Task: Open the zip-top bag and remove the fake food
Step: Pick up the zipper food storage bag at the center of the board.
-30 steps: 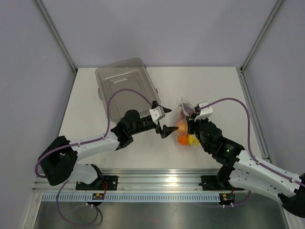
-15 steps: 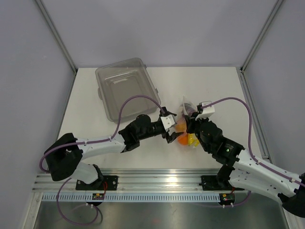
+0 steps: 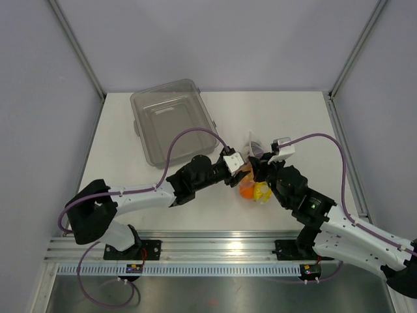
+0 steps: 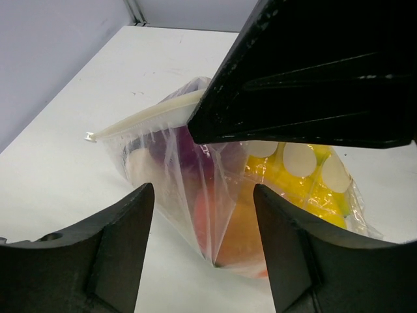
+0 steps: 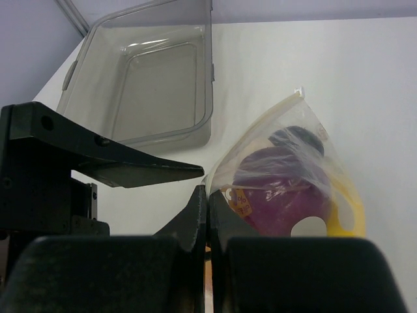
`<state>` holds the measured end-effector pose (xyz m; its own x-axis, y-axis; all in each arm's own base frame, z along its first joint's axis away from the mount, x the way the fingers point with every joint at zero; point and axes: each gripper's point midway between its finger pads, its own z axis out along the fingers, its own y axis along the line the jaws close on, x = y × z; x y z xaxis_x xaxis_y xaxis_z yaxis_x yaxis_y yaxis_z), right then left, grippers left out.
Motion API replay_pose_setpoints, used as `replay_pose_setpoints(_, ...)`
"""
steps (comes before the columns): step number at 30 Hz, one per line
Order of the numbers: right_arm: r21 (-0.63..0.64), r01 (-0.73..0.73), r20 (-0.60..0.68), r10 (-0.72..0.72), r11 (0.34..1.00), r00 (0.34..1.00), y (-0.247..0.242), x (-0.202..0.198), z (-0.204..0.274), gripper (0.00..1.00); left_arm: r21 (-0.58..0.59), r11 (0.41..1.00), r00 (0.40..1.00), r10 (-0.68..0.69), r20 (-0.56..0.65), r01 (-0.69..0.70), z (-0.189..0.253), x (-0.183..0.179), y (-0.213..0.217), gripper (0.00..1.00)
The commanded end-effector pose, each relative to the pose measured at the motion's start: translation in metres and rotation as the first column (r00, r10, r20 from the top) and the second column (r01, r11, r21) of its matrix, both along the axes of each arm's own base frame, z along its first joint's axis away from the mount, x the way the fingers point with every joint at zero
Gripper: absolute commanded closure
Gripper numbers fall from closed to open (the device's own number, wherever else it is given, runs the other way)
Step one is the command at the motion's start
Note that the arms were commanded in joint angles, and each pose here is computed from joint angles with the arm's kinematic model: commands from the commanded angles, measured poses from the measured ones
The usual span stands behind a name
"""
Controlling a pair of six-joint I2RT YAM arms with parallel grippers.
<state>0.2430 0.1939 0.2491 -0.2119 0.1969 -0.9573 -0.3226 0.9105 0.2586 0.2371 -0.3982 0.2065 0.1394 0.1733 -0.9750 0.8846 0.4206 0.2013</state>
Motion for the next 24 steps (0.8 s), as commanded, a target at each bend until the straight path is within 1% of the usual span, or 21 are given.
replay_pose_setpoints(1,0.11,-0.042,0.07,0.035,0.993,0.997,0.008,-0.003,0.034,1.0,-0.059,0.998,0.999,0.03,0.046,-0.027,0.028,0.01,-0.009,0.38)
replay_pose_setpoints(3,0.109,-0.052,0.072,0.044,0.993,0.996,0.01,-0.004,0.034,1.0,-0.057,0.998,0.999,0.033,0.043,-0.03,0.027,0.011,-0.009,0.42)
replay_pose_setpoints(4,0.11,-0.053,0.071,0.046,0.993,0.996,0.01,-0.004,0.034,1.0,-0.058,0.998,0.999,0.031,0.044,-0.028,0.029,0.011,-0.01,0.49)
replay_pose_setpoints(6,0.112,-0.052,0.074,0.044,0.992,0.996,0.009,-0.004,0.035,1.0,-0.059,0.998,0.999,0.027,0.042,-0.024,0.03,0.012,-0.011,0.57)
replay_pose_setpoints(7,0.113,-0.052,0.075,0.044,0.992,0.996,0.009,-0.005,0.035,1.0,-0.053,0.998,0.999,0.025,0.037,-0.023,0.029,0.011,-0.011,0.71)
replay_pose_setpoints(8,0.113,-0.049,0.076,0.041,0.992,0.996,0.008,-0.005,0.035,1.0,-0.053,0.998,0.999,0.025,0.037,-0.023,0.03,0.011,-0.011,0.76)
replay_pose_setpoints(9,0.114,-0.051,0.078,0.042,0.992,0.996,0.008,-0.005,0.035,1.0,-0.053,0.998,0.999,0.025,0.035,-0.023,0.03,0.011,-0.011,0.85)
replay_pose_setpoints(10,0.116,-0.045,0.08,0.036,0.992,0.996,0.006,-0.005,0.036,1.0,-0.051,0.998,0.999,0.023,0.035,-0.021,0.03,0.01,-0.011,0.88)
replay_pose_setpoints(13,0.117,-0.04,0.085,0.03,0.992,0.996,0.003,-0.006,0.036,0.9,-0.042,0.999,0.999,0.026,0.038,-0.024,0.029,0.01,-0.01,0.97)
replay_pose_setpoints(14,0.119,-0.037,0.087,0.027,0.992,0.996,0.002,-0.006,0.037,0.82,-0.039,0.999,0.999,0.028,0.041,-0.027,0.029,0.011,-0.009,1.0)
replay_pose_setpoints(16,0.129,-0.032,0.095,0.02,0.991,0.995,-0.002,-0.007,0.039,0.75,-0.029,0.999,0.998,0.021,0.051,-0.02,0.026,0.01,-0.007,1.0)
replay_pose_setpoints(18,0.134,-0.02,0.097,0.007,0.991,0.995,-0.005,-0.007,0.039,0.64,-0.02,1.0,0.998,0.006,0.063,-0.005,0.025,0.008,-0.007,1.0)
replay_pose_setpoints(20,0.148,0.0,0.105,-0.016,0.989,0.994,-0.011,-0.008,0.042,0.61,0.002,1.0,0.996,-0.023,0.089,0.023,0.02,0.003,-0.006,1.0)
replay_pose_setpoints(22,0.162,0.017,0.109,-0.036,0.987,0.993,-0.016,-0.008,0.043,0.55,0.015,0.999,0.991,-0.04,0.124,0.039,0.019,0.001,-0.003,1.0)
replay_pose_setpoints(23,0.175,0.038,0.112,-0.058,0.984,0.992,-0.021,-0.008,0.044,0.48,0.021,0.999,0.989,-0.043,0.14,0.041,0.017,0.0,0.0,1.0)
replay_pose_setpoints(24,0.176,0.049,0.11,-0.069,0.983,0.992,-0.023,-0.007,0.044,0.44,0.022,0.999,0.989,-0.041,0.139,0.038,0.016,0.001,0.002,1.0)
